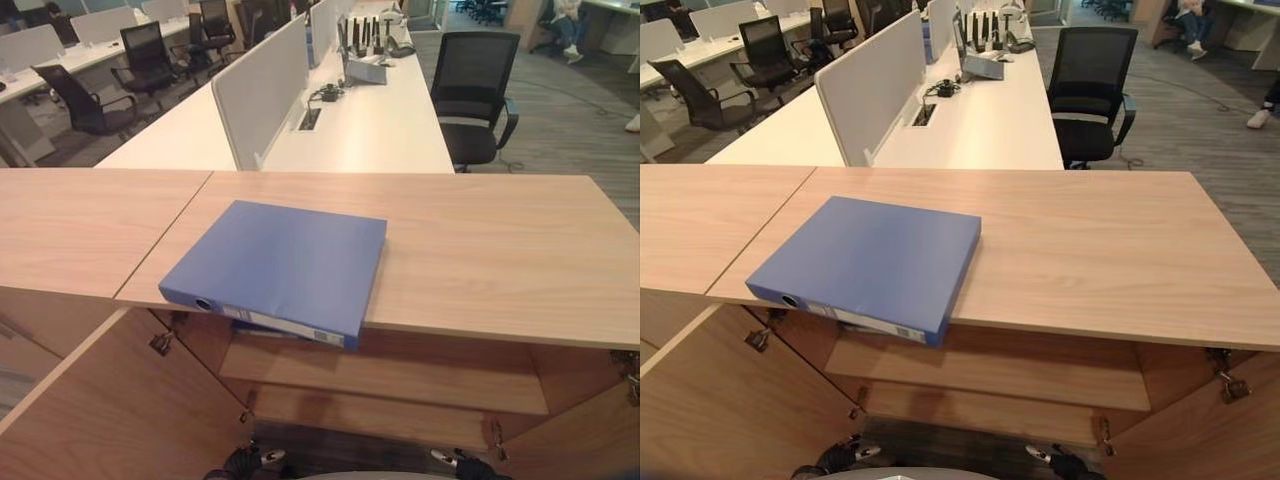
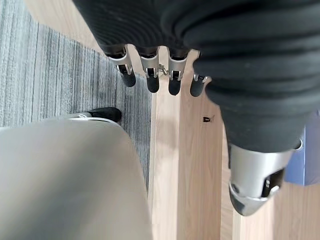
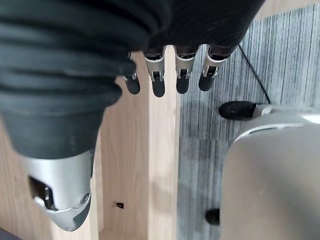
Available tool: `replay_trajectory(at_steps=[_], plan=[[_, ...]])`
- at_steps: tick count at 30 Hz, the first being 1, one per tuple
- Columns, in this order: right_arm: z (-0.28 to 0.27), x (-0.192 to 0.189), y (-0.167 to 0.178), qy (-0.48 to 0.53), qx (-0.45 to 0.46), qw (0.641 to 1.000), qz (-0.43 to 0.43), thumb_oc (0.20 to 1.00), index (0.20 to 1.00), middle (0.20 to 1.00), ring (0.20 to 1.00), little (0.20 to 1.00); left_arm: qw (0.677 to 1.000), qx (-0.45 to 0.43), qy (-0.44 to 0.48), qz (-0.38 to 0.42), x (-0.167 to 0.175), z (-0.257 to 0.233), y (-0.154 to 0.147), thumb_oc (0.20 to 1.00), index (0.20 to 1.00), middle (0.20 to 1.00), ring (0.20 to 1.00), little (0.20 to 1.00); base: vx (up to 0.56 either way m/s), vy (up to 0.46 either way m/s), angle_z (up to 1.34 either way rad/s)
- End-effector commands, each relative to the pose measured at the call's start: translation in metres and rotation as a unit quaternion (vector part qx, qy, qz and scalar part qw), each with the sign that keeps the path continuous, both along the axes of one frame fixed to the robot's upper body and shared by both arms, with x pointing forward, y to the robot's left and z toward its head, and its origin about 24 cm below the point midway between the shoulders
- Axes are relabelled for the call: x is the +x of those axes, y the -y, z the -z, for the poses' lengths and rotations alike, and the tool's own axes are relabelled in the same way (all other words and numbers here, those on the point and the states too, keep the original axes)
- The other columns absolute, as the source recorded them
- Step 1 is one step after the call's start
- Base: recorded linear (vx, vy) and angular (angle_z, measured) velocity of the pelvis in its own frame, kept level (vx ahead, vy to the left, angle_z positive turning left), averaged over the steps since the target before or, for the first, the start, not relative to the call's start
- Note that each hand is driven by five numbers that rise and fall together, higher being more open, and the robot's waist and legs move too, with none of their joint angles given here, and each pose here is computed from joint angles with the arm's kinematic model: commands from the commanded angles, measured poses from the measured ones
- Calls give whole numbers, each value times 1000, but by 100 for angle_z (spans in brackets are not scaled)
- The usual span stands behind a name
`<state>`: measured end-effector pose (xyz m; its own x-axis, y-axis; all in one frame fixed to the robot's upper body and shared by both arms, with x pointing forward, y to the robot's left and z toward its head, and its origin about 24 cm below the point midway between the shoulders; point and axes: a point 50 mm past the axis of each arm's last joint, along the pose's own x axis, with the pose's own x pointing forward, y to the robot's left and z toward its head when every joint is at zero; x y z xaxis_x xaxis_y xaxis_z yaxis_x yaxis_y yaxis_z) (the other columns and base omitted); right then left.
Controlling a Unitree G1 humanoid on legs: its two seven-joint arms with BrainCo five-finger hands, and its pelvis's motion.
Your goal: Put the empty folder in the office cabinet
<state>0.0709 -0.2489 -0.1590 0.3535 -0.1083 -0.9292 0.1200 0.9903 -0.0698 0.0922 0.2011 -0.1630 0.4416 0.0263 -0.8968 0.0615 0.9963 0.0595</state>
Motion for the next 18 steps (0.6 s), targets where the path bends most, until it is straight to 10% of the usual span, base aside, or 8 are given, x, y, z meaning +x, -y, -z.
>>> replay_trajectory(at_steps=[1,18], plan=[[-6,35,-7,53,9,999,-1,1000,1000,1000,1000,1000,998,26,56,12,40,-14,-15,1000,1000,1000,1000,1000,-85,-172,8],[-13,39,15,57,-13,998,18,1000,1000,1000,1000,1000,999,9,50,14,38,-11,-3,1000,1000,1000,1000,1000,-129,-54,10]])
